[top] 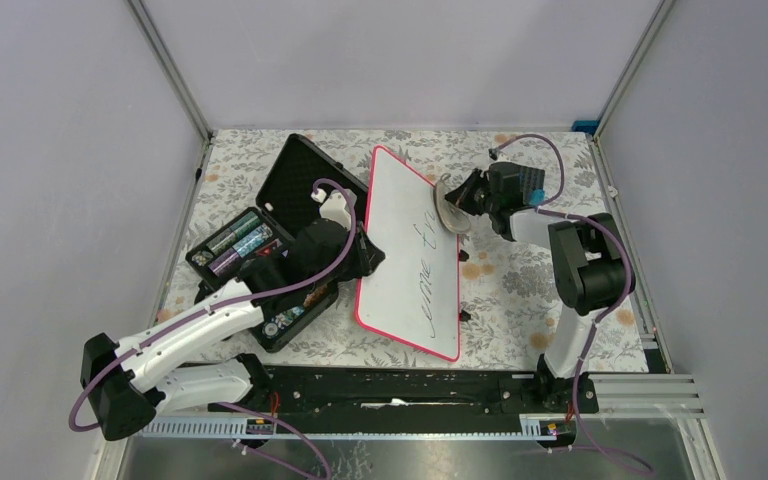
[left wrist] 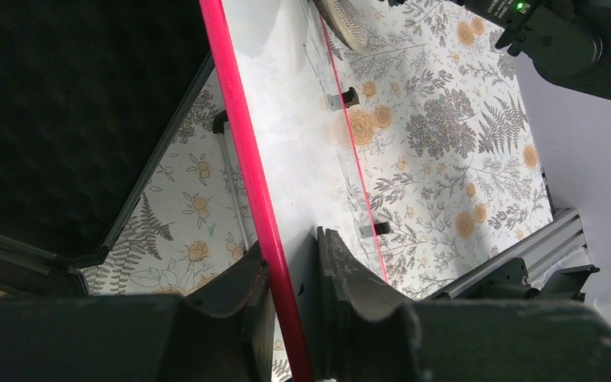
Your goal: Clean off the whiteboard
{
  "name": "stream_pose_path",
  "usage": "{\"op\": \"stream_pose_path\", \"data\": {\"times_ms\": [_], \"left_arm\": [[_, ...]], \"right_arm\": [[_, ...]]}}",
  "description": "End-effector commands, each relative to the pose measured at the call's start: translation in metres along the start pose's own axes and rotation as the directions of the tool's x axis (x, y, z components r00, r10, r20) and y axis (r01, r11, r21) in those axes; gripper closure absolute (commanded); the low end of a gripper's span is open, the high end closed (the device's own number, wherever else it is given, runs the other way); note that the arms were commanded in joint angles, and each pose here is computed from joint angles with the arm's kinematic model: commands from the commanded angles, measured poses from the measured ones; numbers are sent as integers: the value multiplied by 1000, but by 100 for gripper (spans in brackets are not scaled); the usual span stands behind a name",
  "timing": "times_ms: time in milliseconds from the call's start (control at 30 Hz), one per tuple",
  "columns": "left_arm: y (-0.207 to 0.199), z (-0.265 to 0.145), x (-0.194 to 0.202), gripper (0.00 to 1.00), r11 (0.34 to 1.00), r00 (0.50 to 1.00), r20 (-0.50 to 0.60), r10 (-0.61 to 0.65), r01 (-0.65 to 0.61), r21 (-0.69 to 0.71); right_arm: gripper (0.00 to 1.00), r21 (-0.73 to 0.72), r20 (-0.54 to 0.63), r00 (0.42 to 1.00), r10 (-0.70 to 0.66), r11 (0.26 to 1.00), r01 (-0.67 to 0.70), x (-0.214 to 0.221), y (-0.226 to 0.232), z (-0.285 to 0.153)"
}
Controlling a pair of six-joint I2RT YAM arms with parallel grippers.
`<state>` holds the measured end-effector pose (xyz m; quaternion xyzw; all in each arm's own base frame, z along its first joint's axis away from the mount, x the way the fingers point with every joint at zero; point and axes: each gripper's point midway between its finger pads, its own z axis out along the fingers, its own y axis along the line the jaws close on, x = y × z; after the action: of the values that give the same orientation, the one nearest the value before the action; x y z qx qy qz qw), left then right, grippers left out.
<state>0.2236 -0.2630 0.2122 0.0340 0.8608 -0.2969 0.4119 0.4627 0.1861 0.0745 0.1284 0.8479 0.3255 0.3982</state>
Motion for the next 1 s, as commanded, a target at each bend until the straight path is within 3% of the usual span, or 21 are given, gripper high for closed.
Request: {"op": "stream_pose_path", "data": {"times_ms": [0, 200, 300, 400, 567, 733, 833, 967], "left_arm": [[23, -3, 44, 100, 976, 962, -170, 214, -217, -2], [23, 0, 43, 100, 976, 962, -174, 212, -218, -11], [22, 2, 44, 100, 976, 961, -176, 212, -217, -12], [22, 4, 44, 100, 976, 961, -179, 213, -218, -11], [21, 2, 41, 100, 977, 964, -170, 206, -211, -12], [24, -1, 43, 100, 979, 966, -164, 200, -205, -16], [23, -1, 42, 100, 979, 967, -161, 198, -203, -15], [21, -1, 41, 100, 979, 966, -164, 199, -203, -10]], "right_arm": [[100, -48, -128, 990, -62, 997, 56, 38, 33, -4], [100, -285, -101, 977, -187, 947, 151, 54, 151, -45], [100, -360, -59, 975, -215, 915, 180, 60, 179, -67], [100, -311, -66, 978, -197, 936, 168, 68, 156, -64], [100, -153, -188, 979, -76, 987, 48, 86, 61, -50], [100, 24, -213, 977, 12, 1000, -7, 92, -17, -55], [100, 23, -234, 972, -1, 1000, 7, 91, -16, -54], [100, -65, -204, 978, -41, 998, 28, 75, 24, -56]]}}
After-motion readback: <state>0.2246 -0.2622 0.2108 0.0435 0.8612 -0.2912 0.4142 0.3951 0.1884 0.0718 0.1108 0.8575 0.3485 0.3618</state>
